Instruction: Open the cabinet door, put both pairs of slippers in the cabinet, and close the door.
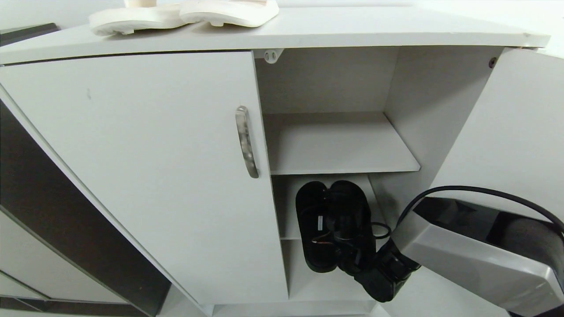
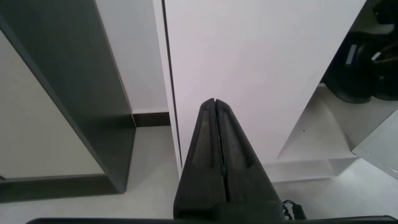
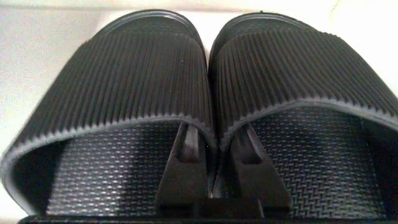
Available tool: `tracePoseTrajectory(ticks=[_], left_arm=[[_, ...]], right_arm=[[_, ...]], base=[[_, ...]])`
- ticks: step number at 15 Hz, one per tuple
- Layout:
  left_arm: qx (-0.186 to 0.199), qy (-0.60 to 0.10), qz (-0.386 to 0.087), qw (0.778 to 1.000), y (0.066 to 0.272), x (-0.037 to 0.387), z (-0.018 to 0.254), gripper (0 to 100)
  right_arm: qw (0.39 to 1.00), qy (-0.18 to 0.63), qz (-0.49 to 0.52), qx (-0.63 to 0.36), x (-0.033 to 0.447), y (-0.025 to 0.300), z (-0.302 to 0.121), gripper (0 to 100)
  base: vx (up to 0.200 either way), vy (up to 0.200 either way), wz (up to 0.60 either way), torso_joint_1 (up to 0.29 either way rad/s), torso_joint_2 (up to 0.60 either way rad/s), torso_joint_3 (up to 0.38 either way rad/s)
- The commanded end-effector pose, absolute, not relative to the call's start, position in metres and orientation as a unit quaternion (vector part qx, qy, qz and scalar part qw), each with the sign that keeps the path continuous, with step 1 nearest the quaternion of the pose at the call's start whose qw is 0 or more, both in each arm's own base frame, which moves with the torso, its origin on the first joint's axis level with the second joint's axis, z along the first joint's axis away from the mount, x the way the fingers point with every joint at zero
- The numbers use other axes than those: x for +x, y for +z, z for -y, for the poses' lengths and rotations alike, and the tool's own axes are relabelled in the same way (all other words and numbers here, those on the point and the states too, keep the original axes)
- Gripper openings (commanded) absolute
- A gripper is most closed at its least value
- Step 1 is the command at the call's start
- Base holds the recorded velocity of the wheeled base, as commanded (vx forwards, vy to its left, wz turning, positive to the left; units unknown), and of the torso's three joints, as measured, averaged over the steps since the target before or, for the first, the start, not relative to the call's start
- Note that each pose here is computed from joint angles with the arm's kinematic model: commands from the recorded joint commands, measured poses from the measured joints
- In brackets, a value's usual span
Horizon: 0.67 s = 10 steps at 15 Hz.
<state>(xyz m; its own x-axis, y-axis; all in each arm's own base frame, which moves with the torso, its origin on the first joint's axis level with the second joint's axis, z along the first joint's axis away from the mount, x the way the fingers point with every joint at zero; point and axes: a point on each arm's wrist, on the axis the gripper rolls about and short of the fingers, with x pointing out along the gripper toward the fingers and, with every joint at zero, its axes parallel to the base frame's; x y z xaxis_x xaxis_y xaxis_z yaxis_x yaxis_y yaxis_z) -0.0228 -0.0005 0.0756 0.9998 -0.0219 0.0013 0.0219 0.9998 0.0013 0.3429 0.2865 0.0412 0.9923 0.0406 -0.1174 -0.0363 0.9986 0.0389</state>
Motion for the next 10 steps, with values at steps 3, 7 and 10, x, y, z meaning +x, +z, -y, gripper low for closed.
tracePoseTrajectory(ticks=[3,7,10], left_arm=[[0.000,-0.011,0.000,1.000,0.076,-0.023,0.000,0],[-0.001,-0.011,0.000,1.000,0.076,-0.023,0.000,0],[-0.001,-0.011,0.000,1.000,0.076,-0.023,0.000,0]], right_arm=[[0.998,0.004,-0.056,0.022,0.371,0.038,-0.292,0],[0.998,-0.002,-0.053,0.027,0.401,0.047,-0.294,0],[0.998,-0.008,-0.055,0.026,0.412,0.054,-0.292,0]], base=[[0.000,0.000,0.00,0.000,0.00,0.000],[0.000,0.000,0.00,0.000,0.00,0.000],[0.000,0.000,0.00,0.000,0.00,0.000]])
